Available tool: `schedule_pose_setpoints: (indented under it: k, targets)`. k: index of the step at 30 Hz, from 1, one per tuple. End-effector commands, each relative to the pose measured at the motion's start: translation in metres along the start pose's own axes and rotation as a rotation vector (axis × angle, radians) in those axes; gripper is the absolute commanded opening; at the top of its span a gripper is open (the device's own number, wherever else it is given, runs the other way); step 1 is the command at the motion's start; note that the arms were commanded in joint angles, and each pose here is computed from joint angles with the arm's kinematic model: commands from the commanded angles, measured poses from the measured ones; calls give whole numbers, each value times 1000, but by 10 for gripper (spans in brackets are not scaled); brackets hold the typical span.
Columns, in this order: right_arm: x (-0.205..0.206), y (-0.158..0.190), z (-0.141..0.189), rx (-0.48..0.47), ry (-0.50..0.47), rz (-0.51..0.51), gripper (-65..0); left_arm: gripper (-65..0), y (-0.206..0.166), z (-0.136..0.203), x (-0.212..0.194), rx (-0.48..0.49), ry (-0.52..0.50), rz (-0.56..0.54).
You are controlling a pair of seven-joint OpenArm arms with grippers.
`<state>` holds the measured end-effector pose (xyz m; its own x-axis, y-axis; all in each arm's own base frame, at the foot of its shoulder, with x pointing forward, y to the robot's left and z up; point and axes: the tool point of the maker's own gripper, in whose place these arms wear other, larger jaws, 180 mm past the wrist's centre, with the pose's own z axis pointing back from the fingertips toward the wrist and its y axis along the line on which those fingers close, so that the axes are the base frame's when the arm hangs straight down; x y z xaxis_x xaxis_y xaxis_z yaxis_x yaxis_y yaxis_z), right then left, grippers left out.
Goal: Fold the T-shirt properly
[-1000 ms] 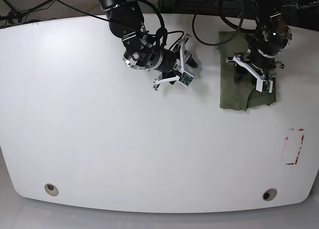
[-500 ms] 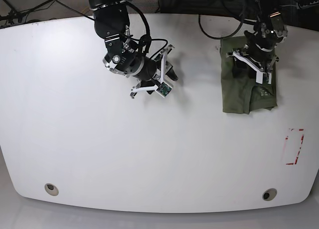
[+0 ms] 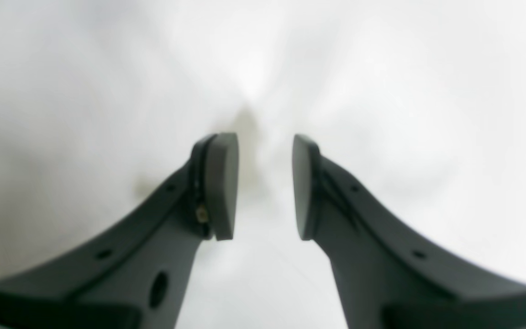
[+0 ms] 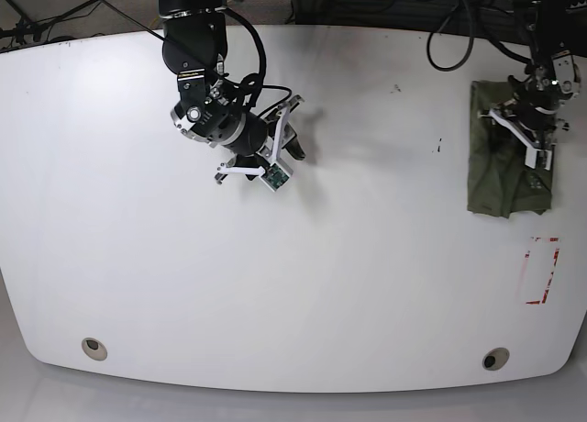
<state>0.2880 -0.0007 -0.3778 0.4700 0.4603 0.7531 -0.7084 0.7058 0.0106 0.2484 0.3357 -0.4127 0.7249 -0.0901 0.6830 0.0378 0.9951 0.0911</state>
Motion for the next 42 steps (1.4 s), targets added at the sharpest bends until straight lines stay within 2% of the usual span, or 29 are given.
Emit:
schedule_pose_setpoints:
  k: [1, 6, 14, 21, 24, 27, 31, 36, 37, 39, 42]
  targets:
    - [11, -8, 5, -15, -39, 20, -463, -333, 35, 6, -25, 59, 157, -96]
    - [10, -8, 6, -15, -36, 25, -463, -335, 77, 16, -27, 58, 200, -127]
    - [5, -14, 8, -25, -22, 34, -463, -336, 122, 36, -8, 96, 218, -207]
    - [7, -16, 9, -28, -24, 46, -463, -336, 131, 44, 20, 117, 169, -267]
    - [6, -19, 10, -35, -22, 49, -463, -336, 114, 48, 54, 110, 85, -341]
    - [9, -28, 14, -56, -56, 53, -463, -338, 88, 47, 70, 85, 15, -360]
    - [16, -37, 19, -72, -127, 54, -463, -338, 59, 51, 91, 77, -109, -326]
    - [11, -61, 26, -112, -199, 18, -463, -338, -1, 48, 112, -18, -321, -255]
    - [15, -66, 29, -124, -240, 11, -463, -338, -15, 46, 115, -40, -361, -244]
    - [18, -78, 38, -155, -304, -4, -461, -338, -37, 40, 112, -60, -403, -239]
    - [9, -95, 43, -185, -338, -36, -460, -338, -63, 32, 106, -61, -439, -234]
